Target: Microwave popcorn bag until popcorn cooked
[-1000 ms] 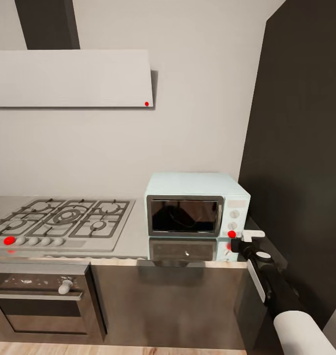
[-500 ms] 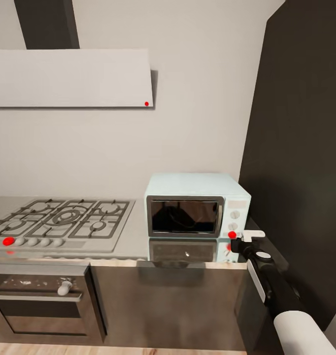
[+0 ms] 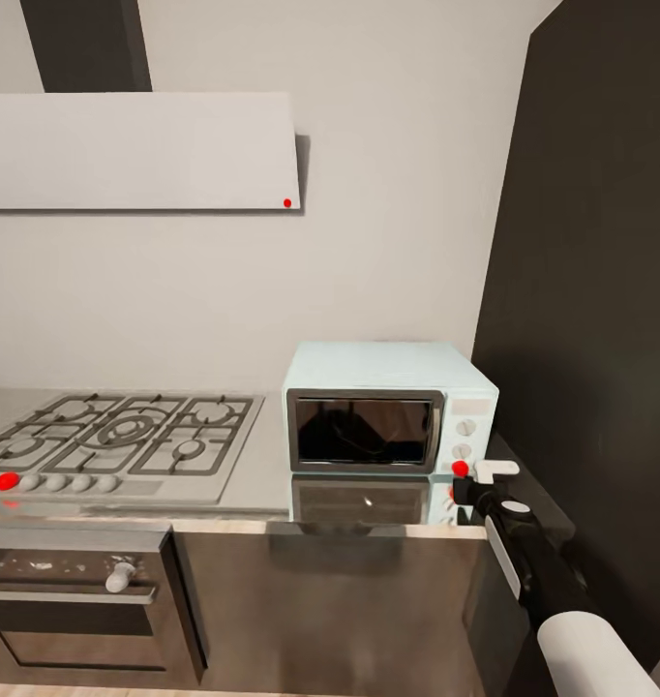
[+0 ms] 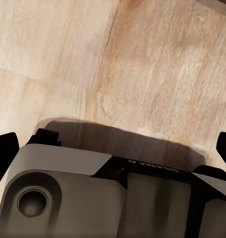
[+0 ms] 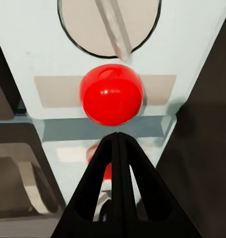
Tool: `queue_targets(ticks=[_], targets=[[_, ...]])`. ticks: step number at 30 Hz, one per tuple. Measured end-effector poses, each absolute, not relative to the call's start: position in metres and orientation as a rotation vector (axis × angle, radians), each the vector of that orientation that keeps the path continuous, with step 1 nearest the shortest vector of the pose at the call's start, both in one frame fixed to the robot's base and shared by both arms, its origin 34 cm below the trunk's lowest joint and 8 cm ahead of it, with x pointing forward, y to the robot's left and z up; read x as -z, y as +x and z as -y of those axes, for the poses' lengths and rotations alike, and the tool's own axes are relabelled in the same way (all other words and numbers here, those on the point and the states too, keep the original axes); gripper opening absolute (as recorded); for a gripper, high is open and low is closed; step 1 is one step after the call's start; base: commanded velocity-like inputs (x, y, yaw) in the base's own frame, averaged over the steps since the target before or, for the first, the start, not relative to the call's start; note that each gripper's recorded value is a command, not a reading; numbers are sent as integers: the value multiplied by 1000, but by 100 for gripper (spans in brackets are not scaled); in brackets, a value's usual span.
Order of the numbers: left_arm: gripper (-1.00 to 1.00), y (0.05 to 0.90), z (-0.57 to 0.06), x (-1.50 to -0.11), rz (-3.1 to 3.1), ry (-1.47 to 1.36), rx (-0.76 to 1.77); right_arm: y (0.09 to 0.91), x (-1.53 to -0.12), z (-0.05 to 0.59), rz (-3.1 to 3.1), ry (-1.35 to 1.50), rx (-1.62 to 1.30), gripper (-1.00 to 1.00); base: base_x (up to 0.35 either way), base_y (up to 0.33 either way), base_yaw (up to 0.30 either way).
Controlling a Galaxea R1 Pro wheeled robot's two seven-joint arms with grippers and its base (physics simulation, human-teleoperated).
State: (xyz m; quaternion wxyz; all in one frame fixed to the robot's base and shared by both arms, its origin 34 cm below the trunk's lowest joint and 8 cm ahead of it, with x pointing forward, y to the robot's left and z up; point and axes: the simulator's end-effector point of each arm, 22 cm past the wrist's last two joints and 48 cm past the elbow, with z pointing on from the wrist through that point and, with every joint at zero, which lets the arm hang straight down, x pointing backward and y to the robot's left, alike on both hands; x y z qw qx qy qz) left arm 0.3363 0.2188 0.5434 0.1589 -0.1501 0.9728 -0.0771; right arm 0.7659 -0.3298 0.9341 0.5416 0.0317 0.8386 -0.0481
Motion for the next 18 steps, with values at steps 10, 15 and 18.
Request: queue_targets(ticks=[10,15,18], targets=[[100,336,-219,-543,-2781,-429,220,766,-932,330,-1984,73,114,-100,3,0,0],[100,336,-219,-543,-2781,-429,220,766,-932,330,-1983,73,114,-100,79,0,0],[100,336,-219,-544,-2781,-429,220,766,-932,330,-1983,73,114,-100,113,0,0]])
